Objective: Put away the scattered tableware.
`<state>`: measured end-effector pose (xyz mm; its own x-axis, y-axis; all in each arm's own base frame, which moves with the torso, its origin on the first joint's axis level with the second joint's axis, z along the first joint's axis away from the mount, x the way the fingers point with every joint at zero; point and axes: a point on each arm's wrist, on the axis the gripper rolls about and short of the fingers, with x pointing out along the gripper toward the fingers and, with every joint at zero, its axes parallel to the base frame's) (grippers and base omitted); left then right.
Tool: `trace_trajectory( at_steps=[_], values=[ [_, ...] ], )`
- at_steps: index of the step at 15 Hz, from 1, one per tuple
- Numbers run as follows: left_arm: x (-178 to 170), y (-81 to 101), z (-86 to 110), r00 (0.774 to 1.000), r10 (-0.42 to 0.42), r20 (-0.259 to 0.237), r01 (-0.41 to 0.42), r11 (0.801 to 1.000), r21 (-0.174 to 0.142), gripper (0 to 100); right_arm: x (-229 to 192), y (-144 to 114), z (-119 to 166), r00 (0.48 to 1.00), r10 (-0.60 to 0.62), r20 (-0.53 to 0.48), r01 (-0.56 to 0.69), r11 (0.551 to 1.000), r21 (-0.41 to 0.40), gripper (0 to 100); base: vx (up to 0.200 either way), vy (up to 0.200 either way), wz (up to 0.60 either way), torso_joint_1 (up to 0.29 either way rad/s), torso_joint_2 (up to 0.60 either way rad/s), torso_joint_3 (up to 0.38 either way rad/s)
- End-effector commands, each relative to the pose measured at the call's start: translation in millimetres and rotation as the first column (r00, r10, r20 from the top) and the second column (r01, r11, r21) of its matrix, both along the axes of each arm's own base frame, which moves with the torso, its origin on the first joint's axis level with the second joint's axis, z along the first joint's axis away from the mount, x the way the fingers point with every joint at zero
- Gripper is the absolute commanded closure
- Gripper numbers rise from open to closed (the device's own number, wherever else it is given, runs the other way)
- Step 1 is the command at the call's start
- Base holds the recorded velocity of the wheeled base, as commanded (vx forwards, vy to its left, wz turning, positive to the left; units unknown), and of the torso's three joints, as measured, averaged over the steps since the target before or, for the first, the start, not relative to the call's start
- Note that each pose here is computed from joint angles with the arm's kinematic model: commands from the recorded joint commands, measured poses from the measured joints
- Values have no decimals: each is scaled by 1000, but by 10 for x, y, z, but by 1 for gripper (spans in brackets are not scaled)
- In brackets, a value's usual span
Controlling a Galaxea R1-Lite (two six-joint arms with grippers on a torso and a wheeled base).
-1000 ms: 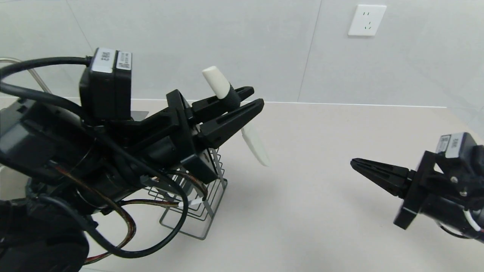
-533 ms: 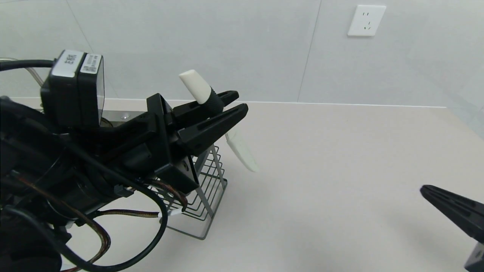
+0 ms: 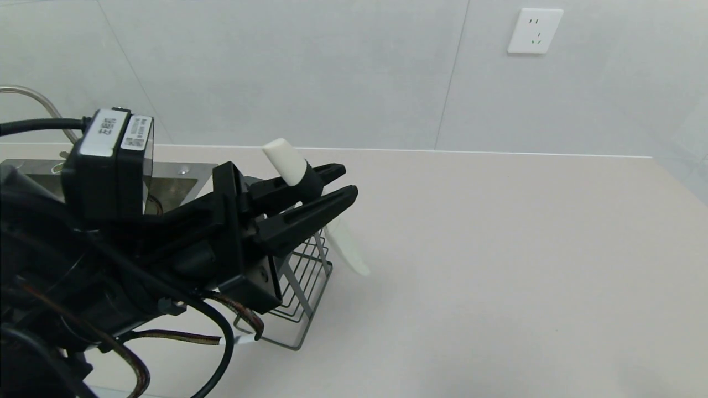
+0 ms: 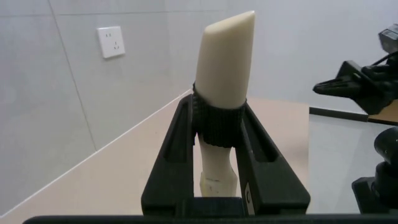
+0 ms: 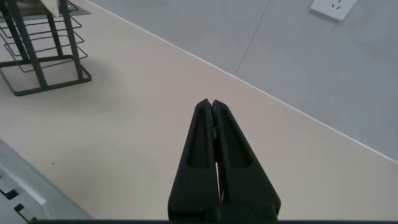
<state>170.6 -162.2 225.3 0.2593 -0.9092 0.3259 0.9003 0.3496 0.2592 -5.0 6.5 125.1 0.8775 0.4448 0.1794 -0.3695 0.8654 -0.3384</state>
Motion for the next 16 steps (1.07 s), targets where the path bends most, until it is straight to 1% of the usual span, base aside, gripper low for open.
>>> trace_trajectory(
  at_steps=[1, 2, 3, 4, 5, 7, 8, 10, 11, 13, 14, 15, 16],
  values=[
    [-50, 44, 27, 1000, -12, 14, 12, 1000, -5, 100, -133, -19, -179, 999, -20, -30, 22, 997, 73, 100, 0, 0, 0, 0, 0, 0],
    [-66, 76, 69, 1000, -7, 27, 8, 1000, -16, 100, -115, -28, -265, 990, -68, -126, 79, 993, 86, 100, 0, 0, 0, 0, 0, 0],
    [-60, 193, 143, 998, 37, 53, -35, 999, -36, 100, -105, -52, -443, 934, -175, -312, 206, 976, 70, 100, 0, 0, 0, 0, 0, 0],
    [-52, 225, 170, 997, 51, 61, -49, 998, -43, 100, -104, -55, -440, 930, -183, -318, 221, 971, 89, 100, 0, 0, 0, 0, 0, 0],
    [-50, 331, 279, 992, 90, 91, -84, 994, -65, 100, -100, -62, -449, 919, -208, -336, 261, 958, 120, 100, 0, 0, 0, 0, 0, 0],
    [-94, 402, 426, 990, 76, 115, -69, 996, -61, 100, -100, -72, -471, 901, -246, -357, 305, 945, 118, 100, 0, 0, 0, 0, 0, 0],
    [-120, 463, 539, 989, 86, 124, -79, 995, -60, 100, -100, -72, -471, 899, -246, -362, 309, 942, 128, 100, 0, 0, 0, 0, 0, 0],
    [-109, 537, 615, 985, 118, 124, -112, 992, -59, 100, -100, -72, -472, 898, -244, -366, 310, 941, 134, 100, 0, 0, 0, 0, 0, 0],
    [-92, 608, 717, 982, 118, 149, -112, 993, -48, 100, -101, -72, -476, 896, -242, -374, 313, 939, 144, 100, 0, 0, 0, 0, 0, 0],
    [-52, 656, 733, 979, 134, 154, -130, 991, -37, 100, -101, -73, -476, 894, -247, -374, 319, 937, 144, 100, 0, 0, 0, 0, 0, 0],
    [-22, 661, 713, 975, 150, 165, -147, 989, -26, 100, -100, -77, -476, 885, -279, -373, 352, 925, 143, 100, 0, 0, 0, 0, 0, 0],
    [-13, 667, 710, 973, 156, 170, -154, 988, -24, 100, -100, -77, -476, 883, -284, -374, 358, 923, 144, 100, 0, 0, 0, 0, 0, 0],
    [101, 678, 648, 957, 202, 208, -208, 978, 10, 100, -100, -76, -476, 879, -295, -374, 369, 918, 145, 100, 0, 0, 0, 0, 0, 0]
  ],
)
